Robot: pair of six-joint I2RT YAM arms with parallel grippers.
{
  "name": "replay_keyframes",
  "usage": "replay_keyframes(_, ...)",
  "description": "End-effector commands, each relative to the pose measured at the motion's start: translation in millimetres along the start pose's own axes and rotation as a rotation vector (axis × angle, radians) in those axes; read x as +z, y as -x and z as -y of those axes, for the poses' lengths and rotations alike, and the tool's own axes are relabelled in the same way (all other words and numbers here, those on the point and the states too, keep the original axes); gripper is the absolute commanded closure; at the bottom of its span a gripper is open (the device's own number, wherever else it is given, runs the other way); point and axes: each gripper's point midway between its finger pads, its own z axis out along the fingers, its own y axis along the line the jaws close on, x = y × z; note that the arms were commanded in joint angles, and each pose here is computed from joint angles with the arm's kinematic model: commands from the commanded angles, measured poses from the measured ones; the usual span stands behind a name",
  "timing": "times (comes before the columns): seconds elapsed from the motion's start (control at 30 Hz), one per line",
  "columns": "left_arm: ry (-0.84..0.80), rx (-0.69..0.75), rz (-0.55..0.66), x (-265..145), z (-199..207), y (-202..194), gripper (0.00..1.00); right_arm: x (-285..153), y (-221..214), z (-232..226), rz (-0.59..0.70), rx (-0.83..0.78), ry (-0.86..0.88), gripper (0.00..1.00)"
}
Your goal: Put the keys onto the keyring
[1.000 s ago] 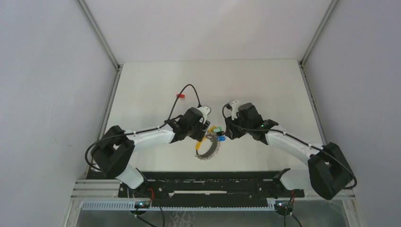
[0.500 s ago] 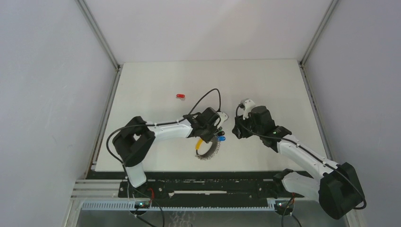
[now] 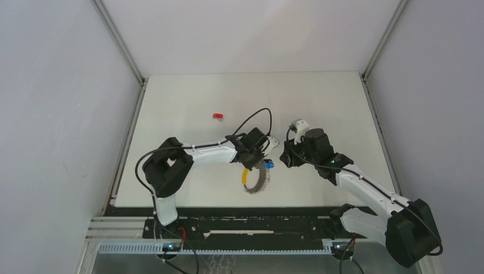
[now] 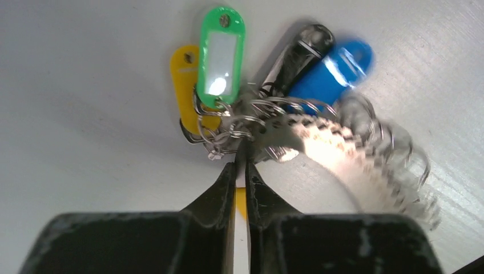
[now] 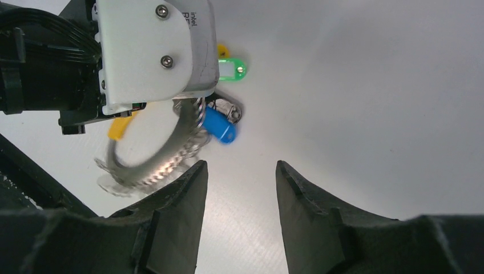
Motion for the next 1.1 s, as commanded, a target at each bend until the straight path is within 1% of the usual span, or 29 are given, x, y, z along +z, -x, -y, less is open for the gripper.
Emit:
replay_keyframes(0.0, 0.004, 0.038, 0.035, -9.0, -4.5, 1.1, 0.93, 0.2, 13.3, -8.4, 0.056, -0.003, 0.045, 0.52)
replay_keyframes(0.13, 0.027, 0.057, 0.165, -29.2, -9.1, 16.3, 1.00, 3.2, 10.7, -14.6, 0.043, 0.008, 0.082, 0.52)
replay_keyframes(0.3, 0.057, 0.086, 0.284, -47.4, -14.1, 27.4, 1.00, 8.7, 12.9, -24.5, 0.045, 0.014, 0.145, 0.53)
replay_keyframes(0.37, 0.063, 0.100, 0.326, -54.3, -15.0, 29.8, 1.00, 11.7, 12.1, -30.7, 0.040, -0.014, 0.190, 0.54)
replay_keyframes(0.43, 0.067, 0.113, 0.375, -59.8, -15.1, 33.7, 1.00, 13.5, 10.9, -41.3, 0.038, -0.062, 0.268, 0.56)
replay_keyframes(0.53, 0.069, 0.140, 0.413, -64.4, -15.1, 31.3, 1.00, 12.9, 13.1, -56.4, 0.062, -0.133, 0.360, 0.57)
replay_keyframes(0.67, 0.083, 0.180, 0.444, -69.3, -16.8, 26.0, 1.00, 12.7, 12.4, -66.9, 0.085, -0.259, 0.393, 0.57)
replay_keyframes(0.8, 0.055, 0.212, 0.505, -79.4, -12.1, 23.5, 1.00, 10.9, 3.1, -84.4, 0.128, -0.399, 0.486, 0.57)
replay_keyframes(0.93, -0.004, 0.194, 0.564, -88.1, -10.9, 23.0, 1.00, 13.7, -3.9, -99.3, 0.162, -0.520, 0.529, 0.57)
replay_keyframes(1.07, -0.041, 0.156, 0.621, -96.6, -14.6, 22.4, 1.00, 20.1, -7.5, -108.9, 0.182, -0.594, 0.536, 0.58)
